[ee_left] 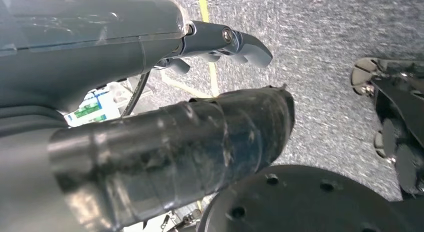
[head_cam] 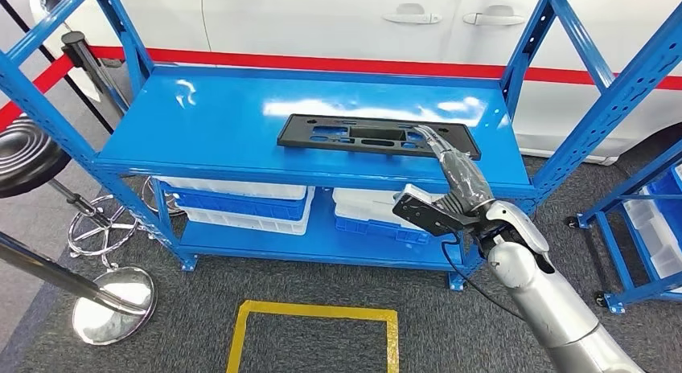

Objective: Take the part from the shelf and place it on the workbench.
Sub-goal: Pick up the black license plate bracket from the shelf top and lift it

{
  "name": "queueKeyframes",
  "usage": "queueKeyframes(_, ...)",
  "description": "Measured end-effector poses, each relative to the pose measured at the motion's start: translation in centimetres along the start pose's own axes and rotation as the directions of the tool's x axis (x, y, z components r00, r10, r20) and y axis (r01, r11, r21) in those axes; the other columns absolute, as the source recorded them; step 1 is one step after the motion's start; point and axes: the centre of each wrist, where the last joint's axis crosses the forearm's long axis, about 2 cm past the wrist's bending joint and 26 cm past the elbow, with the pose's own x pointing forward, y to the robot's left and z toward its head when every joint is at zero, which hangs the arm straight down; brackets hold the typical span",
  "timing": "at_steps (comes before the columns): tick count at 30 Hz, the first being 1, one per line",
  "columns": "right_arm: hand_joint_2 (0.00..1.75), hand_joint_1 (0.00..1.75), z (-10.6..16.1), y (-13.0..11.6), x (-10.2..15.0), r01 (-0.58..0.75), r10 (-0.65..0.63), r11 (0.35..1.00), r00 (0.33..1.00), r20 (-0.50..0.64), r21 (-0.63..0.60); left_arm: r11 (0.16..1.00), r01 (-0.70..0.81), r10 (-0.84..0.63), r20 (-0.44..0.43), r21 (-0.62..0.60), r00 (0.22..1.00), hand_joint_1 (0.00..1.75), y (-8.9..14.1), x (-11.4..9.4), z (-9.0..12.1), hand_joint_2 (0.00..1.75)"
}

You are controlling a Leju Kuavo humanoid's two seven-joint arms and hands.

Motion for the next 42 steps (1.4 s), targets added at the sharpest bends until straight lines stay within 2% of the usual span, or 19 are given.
queueKeyframes(9,1.75,0.00,1.0,1.5,-0.7,0.010,-0.009,1.000,0.999,-0.050,0.021,1.000,-0.004,0.004,0.009,0.005,1.000,0.00,0.0,-0.2,0.0,0.00)
queueKeyframes(21,1.75,0.00,0.9,2.4,-0.4,0.036,-0.034,0.998,0.998,-0.056,0.045,1.000,-0.007,0.007,0.014,0.005,1.000,0.00,0.0,0.0,0.0,0.00)
queueKeyframes(42,1.75,0.00,-1.6,4.2,1.7,0.046,-0.045,0.998,0.999,-0.029,0.043,1.000,-0.004,0.004,0.026,-0.003,1.000,0.00,-0.3,0.2,0.0,0.00)
